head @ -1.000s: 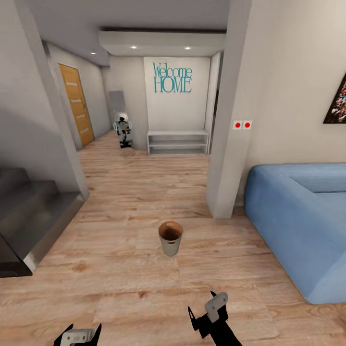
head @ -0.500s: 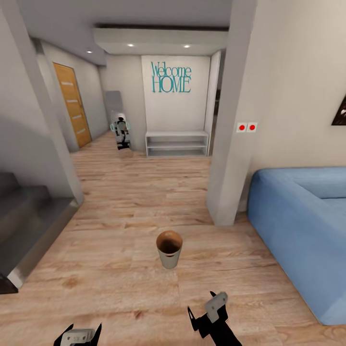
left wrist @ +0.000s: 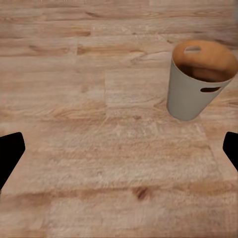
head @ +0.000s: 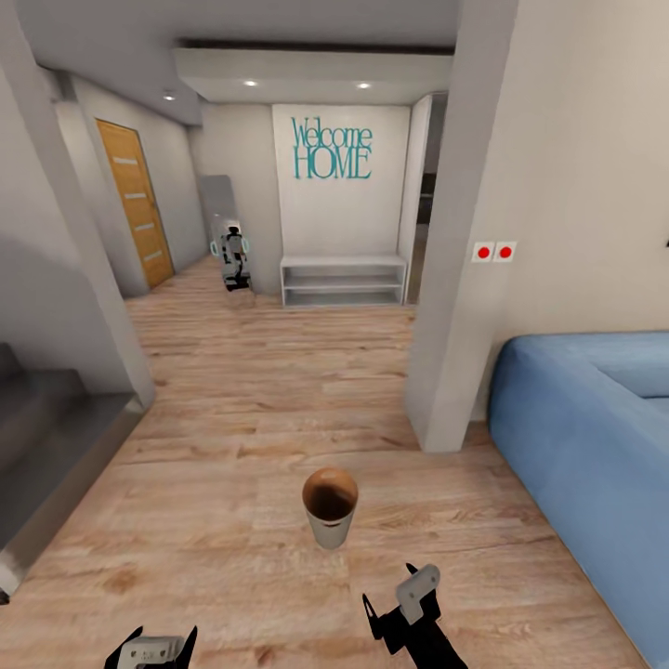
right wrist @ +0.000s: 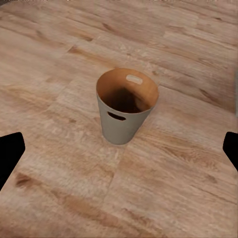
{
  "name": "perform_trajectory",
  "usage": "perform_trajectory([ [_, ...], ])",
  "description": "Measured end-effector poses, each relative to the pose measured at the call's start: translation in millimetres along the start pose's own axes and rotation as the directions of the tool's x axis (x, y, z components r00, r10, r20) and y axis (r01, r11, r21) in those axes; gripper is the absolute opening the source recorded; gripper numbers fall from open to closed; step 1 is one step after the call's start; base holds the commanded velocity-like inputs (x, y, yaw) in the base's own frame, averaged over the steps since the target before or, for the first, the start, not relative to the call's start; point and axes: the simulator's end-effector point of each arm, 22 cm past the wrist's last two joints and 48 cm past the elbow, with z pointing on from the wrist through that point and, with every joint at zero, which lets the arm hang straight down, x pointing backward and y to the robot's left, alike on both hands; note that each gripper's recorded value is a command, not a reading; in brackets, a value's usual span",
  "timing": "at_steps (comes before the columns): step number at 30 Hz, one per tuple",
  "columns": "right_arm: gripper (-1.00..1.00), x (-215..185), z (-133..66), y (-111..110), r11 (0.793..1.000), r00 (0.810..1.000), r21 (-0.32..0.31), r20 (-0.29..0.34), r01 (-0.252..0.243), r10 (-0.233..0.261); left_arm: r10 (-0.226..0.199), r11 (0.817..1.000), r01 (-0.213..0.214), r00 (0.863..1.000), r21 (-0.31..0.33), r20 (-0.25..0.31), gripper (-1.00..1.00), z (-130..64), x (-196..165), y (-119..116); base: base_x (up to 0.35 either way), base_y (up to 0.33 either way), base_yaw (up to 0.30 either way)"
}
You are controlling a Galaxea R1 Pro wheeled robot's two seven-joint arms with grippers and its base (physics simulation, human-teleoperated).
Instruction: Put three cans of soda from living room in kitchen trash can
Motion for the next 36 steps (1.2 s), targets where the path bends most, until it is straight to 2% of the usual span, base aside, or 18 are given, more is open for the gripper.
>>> perform_trajectory([
  [36,1.0,1.3,0.0,-0.4,1.0,1.0,0.0,-0.007,-0.002,0.002,0.0,1.0,0.0,1.0,0.0,-0.004,1.0,-0.1,1.0,0.4,0.324,0.092,0.0],
])
